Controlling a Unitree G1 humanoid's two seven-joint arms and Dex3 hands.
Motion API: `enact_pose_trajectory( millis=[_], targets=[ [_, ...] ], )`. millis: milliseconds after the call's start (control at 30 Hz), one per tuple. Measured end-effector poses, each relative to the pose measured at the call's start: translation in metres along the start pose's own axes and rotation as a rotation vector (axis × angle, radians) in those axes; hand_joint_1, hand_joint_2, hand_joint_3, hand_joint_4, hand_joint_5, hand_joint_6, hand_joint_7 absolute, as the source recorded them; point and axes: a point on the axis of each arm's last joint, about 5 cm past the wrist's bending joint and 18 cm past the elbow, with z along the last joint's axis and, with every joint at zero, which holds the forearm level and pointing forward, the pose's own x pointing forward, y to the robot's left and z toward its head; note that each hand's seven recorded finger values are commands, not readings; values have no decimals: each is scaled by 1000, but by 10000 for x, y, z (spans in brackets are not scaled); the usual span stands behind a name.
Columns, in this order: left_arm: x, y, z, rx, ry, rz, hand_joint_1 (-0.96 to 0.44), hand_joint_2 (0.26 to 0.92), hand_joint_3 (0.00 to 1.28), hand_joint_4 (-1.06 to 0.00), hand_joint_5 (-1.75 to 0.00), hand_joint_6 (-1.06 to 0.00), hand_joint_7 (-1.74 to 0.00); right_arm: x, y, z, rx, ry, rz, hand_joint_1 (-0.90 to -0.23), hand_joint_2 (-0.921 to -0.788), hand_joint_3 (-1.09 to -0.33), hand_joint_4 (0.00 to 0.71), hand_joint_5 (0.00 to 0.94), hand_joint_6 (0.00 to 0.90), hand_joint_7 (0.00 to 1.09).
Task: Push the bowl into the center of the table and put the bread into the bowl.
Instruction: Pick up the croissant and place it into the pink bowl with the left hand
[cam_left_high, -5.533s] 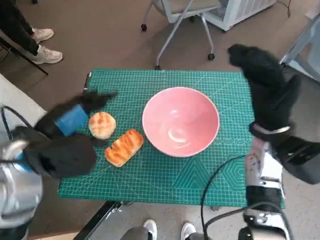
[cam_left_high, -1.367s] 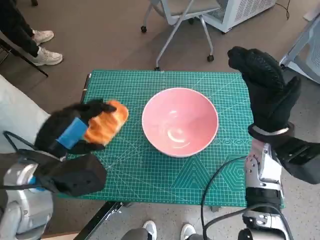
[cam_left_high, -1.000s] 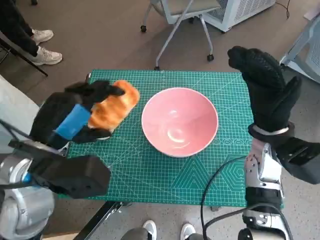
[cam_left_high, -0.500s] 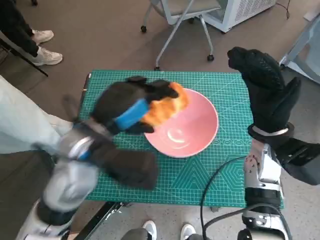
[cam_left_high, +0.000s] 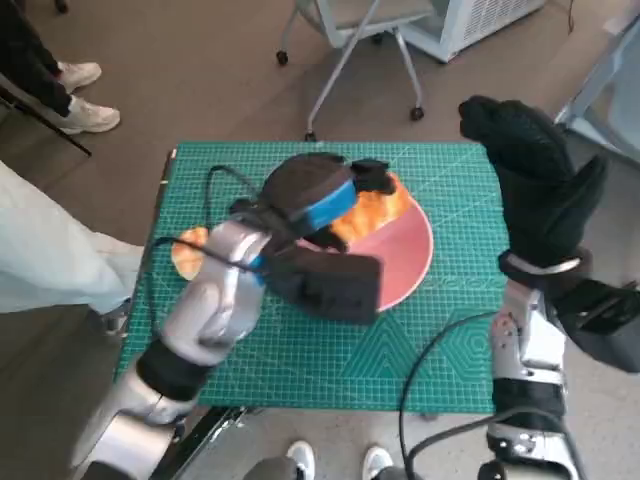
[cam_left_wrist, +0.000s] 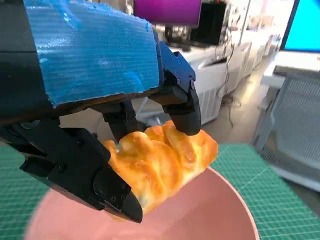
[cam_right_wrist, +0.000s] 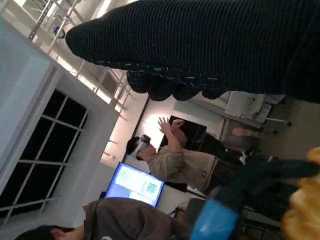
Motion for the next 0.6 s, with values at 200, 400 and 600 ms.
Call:
enact_pose_trajectory(
  millis=[200,400,600],
  targets=[
    [55,-96,-22,-77,3,-52,241,737,443,-537,-1227,-432,-290,-21,-19,19,-21,6,-1,-649,-921,-652,228,2,181,381],
    [46,-80,-36,-138,7,-153,-84,780,133,-191,-146,-310,-32,-46,-39,32,-30,9,-5,-652,-921,-652,229,2,184,366],
    [11,-26,-84,-141,-9,-258,-248,782,43,-29,-12,-202,-3,-67,-46,33,-23,19,-11,-655,-921,-611,229,1,212,352]
  ],
)
